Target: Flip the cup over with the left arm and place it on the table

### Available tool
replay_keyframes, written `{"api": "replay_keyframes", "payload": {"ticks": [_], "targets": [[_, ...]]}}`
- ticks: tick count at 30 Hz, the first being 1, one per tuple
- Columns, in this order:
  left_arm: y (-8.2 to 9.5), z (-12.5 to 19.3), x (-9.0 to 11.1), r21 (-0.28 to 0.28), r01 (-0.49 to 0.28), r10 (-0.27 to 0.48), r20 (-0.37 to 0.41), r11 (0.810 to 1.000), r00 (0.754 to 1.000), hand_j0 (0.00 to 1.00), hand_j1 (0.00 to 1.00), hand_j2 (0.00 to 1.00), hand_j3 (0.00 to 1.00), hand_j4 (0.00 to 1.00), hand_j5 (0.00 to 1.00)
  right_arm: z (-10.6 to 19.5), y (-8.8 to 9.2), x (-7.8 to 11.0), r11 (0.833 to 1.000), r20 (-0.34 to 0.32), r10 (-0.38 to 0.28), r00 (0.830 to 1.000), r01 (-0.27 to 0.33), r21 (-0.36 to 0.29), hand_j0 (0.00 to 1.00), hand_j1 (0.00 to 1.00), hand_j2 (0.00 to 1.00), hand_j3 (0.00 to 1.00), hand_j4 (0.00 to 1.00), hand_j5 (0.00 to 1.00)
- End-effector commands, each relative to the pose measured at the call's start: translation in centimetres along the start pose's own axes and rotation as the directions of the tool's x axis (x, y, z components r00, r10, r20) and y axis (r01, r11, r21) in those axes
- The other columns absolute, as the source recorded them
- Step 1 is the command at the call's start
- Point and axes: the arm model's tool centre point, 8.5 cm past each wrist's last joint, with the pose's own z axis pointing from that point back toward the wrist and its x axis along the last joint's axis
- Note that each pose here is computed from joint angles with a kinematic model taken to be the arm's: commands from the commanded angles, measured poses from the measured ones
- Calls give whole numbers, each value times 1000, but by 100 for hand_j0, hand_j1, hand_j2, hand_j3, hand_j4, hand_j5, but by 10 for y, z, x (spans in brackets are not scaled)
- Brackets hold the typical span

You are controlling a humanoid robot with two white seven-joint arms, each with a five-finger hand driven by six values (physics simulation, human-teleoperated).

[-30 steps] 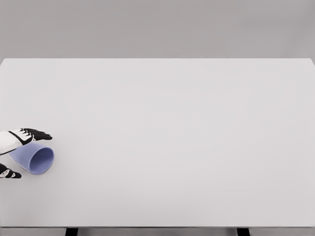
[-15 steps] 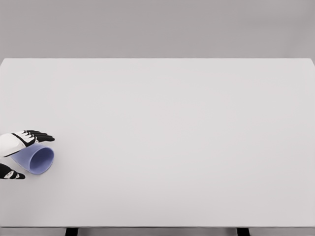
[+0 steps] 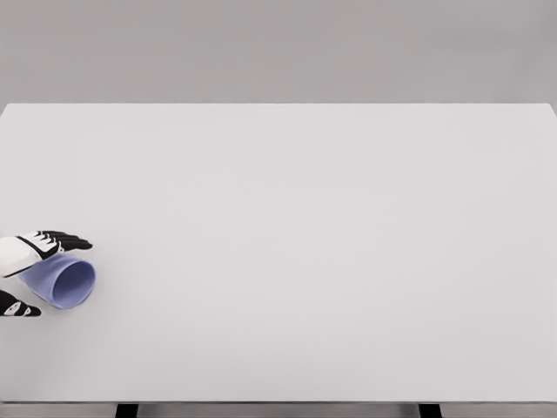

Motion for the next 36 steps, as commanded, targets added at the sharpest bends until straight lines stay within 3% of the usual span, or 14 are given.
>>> {"api": "replay_keyframes", "payload": {"ticks": [1, 36], "targets": [[0, 0, 0, 6, -6, 6, 1, 1000, 1000, 100, 100, 100, 100, 100, 100, 0, 0, 0, 1000, 0, -1, 1000, 1, 0, 100, 100, 100, 100, 100, 100], [-14, -11, -5, 28, -2, 2, 0, 1000, 1000, 100, 100, 100, 100, 100, 100, 0, 0, 0, 1000, 0, -1, 1000, 1, 0, 100, 100, 100, 100, 100, 100]]}}
